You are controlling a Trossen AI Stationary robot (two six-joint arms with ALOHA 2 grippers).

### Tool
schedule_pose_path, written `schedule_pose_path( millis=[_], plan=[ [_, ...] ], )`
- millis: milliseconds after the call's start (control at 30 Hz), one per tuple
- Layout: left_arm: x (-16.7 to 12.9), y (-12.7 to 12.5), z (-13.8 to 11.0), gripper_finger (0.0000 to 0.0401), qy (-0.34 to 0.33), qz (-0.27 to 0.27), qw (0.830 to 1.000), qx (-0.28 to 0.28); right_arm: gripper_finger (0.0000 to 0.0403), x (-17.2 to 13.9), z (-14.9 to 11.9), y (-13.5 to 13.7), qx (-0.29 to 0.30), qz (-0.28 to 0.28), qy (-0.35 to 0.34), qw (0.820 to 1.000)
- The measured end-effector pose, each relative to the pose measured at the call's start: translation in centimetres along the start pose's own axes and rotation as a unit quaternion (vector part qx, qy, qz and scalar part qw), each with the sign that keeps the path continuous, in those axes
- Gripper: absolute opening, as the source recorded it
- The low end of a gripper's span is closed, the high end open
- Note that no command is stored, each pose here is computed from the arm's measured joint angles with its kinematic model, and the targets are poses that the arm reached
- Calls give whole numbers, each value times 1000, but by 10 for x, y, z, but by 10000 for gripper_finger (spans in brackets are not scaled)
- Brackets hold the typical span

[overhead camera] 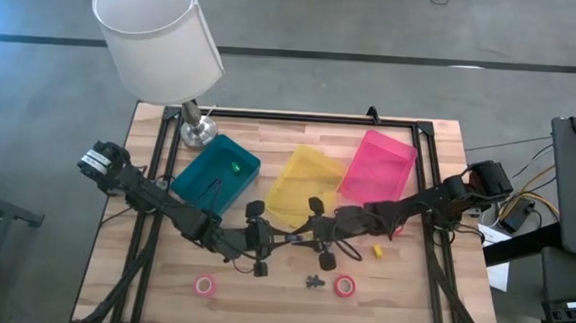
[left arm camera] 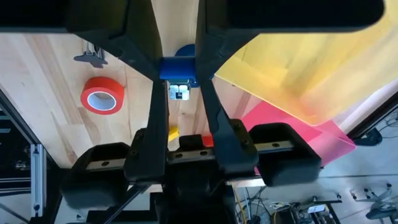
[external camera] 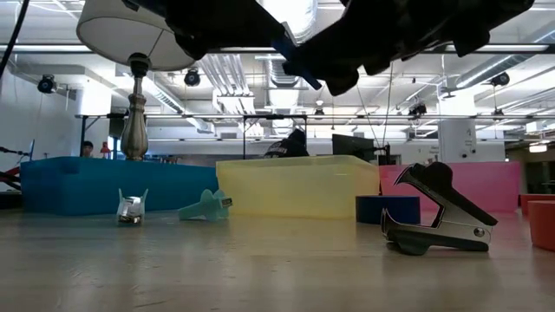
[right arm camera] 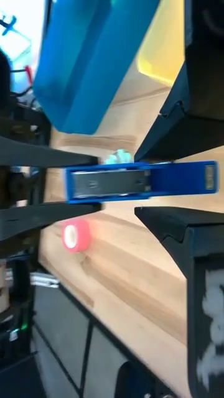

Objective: Pick and place Stapler, Stapler remover, tape
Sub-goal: Put the blue stapler into the blue bin

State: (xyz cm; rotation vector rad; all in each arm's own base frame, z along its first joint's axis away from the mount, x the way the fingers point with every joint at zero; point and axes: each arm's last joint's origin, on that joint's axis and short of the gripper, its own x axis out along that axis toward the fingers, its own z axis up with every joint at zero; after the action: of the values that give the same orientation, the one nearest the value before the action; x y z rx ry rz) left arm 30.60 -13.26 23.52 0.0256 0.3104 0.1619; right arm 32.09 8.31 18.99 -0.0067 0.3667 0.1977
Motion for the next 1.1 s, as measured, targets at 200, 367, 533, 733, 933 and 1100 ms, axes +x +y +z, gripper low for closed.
schedule_pose_path(
  millis=[200,367,533,733,933,1100],
  plan=[
    [0,1,-4,79,17,10,1000,-5,139,-2,-6,-1,0,-5,37,999],
    [-1,3,-10,81,43,22,999,-14,152,-9,-8,-1,-2,-9,74,997],
    [-2,3,-5,80,33,22,999,-18,157,-8,-12,-1,6,-10,91,996],
    [-4,2,11,80,9,22,1000,-10,150,-8,-13,-2,10,-10,91,996],
    [-4,1,15,80,4,20,1000,-5,134,-8,-10,-2,10,-10,83,996],
    [-4,2,5,80,23,20,999,-16,119,-6,4,0,10,-8,62,998]
  ],
)
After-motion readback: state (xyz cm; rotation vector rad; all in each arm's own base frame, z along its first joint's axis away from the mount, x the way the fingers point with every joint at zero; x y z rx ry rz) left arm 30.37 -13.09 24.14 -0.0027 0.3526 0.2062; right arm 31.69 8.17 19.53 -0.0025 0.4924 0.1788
